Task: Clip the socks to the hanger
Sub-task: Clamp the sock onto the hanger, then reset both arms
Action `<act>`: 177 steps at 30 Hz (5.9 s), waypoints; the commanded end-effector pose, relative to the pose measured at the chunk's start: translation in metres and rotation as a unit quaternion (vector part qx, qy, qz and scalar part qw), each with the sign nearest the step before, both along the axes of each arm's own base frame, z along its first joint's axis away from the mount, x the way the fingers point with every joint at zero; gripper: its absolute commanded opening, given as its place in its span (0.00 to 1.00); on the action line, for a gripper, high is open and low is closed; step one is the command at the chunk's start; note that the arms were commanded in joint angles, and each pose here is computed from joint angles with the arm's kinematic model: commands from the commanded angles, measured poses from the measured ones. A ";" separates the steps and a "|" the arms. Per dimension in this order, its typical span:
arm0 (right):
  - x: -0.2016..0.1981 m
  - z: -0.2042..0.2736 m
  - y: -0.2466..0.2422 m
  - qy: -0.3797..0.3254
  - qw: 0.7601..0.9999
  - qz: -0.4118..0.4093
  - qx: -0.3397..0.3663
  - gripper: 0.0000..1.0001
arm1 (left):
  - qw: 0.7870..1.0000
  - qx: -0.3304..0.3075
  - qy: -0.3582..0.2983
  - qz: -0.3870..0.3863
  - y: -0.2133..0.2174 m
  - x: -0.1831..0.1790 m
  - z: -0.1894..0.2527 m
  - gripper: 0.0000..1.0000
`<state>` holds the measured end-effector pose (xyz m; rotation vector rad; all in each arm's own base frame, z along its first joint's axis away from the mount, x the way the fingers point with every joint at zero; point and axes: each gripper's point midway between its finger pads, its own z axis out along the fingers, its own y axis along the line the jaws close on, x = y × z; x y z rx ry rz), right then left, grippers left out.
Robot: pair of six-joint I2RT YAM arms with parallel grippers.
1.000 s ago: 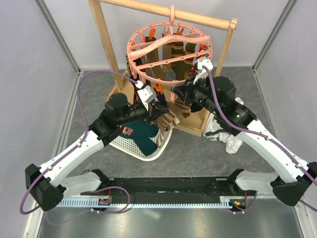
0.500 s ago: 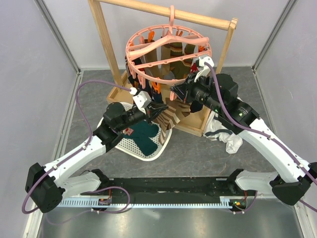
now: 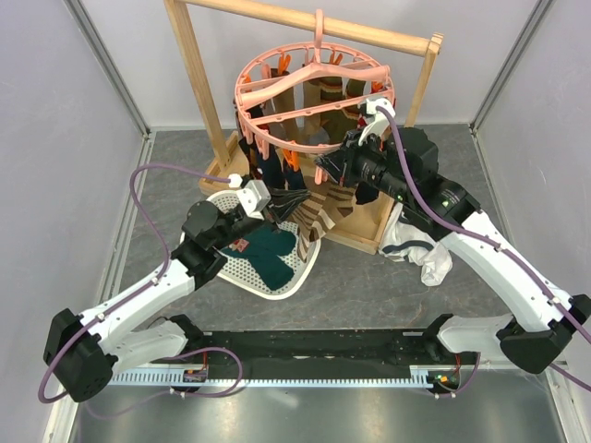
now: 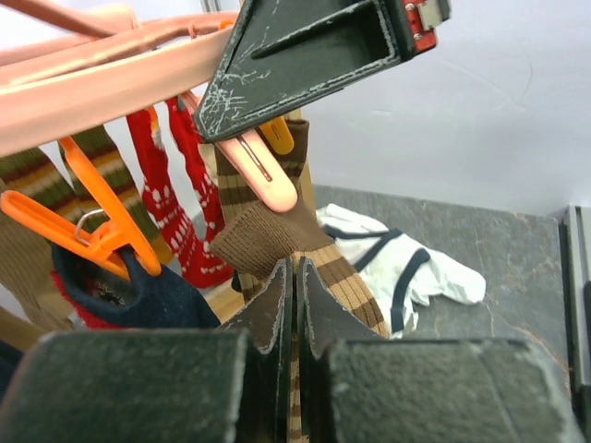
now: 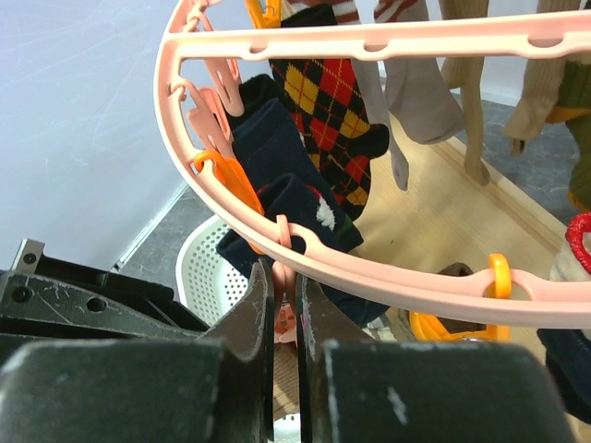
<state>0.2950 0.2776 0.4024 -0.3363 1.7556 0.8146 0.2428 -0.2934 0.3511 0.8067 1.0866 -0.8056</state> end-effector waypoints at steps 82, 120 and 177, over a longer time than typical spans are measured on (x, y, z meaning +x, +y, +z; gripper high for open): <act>-0.010 0.056 -0.006 -0.037 0.997 0.033 0.060 0.00 | 0.995 -0.076 -0.064 -0.016 -0.008 0.002 0.052 0.02; -0.017 0.048 -0.005 -0.044 0.995 0.043 0.081 0.00 | 0.989 -0.136 -0.065 -0.001 -0.001 -0.006 0.070 0.02; -0.065 0.068 -0.134 -0.160 0.976 -0.141 0.038 0.98 | 0.983 -0.084 0.094 0.131 0.058 -0.009 0.072 0.82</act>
